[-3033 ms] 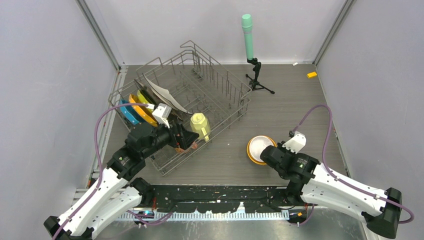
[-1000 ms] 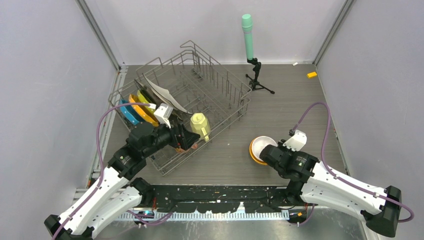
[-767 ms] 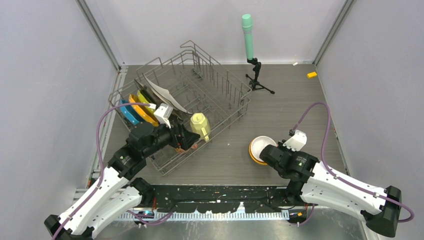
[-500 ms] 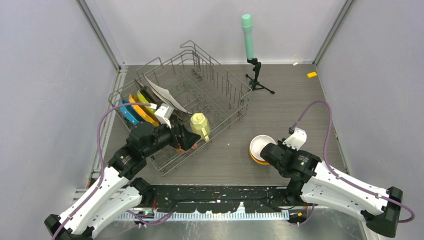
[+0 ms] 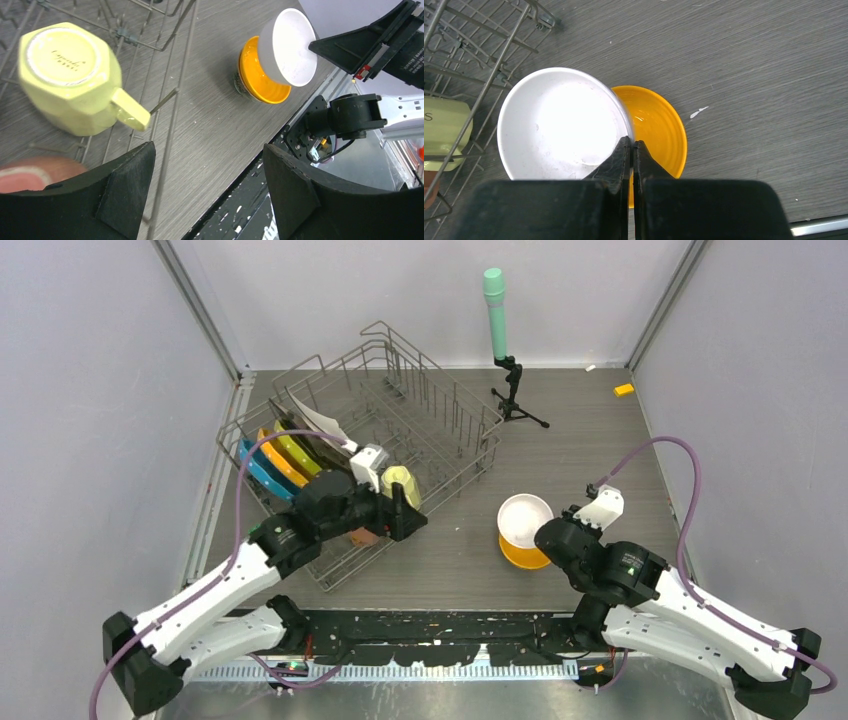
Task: Load the mixed dishes into the dish rack
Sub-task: Pick up the bowl from the center of the board, then insert the bowl into the dish rack.
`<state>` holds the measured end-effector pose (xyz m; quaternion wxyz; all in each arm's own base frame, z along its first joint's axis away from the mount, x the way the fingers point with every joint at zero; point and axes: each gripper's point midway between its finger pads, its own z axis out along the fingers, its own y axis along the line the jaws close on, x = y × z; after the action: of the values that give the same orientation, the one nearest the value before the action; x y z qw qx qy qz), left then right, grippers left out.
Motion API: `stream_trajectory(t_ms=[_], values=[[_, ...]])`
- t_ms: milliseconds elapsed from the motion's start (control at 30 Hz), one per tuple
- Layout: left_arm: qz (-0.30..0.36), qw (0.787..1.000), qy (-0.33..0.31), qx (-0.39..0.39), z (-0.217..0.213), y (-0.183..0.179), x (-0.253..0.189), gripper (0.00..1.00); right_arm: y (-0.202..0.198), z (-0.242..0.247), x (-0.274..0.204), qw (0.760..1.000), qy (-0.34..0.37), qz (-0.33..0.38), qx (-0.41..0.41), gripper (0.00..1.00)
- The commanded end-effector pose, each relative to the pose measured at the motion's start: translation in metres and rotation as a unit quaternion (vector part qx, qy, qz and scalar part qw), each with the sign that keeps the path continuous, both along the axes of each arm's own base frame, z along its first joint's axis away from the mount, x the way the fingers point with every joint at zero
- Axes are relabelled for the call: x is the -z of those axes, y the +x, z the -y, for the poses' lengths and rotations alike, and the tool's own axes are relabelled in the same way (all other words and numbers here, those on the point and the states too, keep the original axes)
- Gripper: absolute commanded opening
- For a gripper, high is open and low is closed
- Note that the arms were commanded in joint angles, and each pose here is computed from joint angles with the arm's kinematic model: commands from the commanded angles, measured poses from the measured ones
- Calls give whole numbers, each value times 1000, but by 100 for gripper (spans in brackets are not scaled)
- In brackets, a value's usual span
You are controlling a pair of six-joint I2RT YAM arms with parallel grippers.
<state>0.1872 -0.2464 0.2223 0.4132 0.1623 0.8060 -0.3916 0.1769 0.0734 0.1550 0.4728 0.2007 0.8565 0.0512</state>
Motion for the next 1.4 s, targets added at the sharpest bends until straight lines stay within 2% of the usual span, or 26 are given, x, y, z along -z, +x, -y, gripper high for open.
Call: stream_trajectory(t_ms=[0, 400, 767, 900, 1167, 1267, 1333, 1367], values=[[9, 1000, -8, -16, 32, 9, -27, 79, 12, -15, -22, 998, 41, 37, -4, 0], [-24, 998, 58, -16, 125, -1, -8, 77, 9, -19, -17, 998, 58, 35, -15, 0], [-29, 991, 122, -42, 170, 13, 32, 70, 7, -20, -7, 998, 56, 23, -14, 0], [-20, 987, 145, -59, 172, 22, 42, 59, 7, -22, -4, 998, 55, 15, -14, 0], [-19, 984, 165, -71, 182, 32, 56, 53, 7, -30, 0, 998, 64, 10, -25, 0], [-20, 984, 166, -64, 187, 32, 60, 46, 6, -30, 1, 998, 63, 8, -26, 0], [-21, 984, 166, -63, 188, 32, 62, 39, 7, -29, 0, 998, 62, 10, -26, 0], [-21, 984, 166, -63, 187, 32, 62, 32, 6, -29, 0, 998, 61, 10, -27, 0]])
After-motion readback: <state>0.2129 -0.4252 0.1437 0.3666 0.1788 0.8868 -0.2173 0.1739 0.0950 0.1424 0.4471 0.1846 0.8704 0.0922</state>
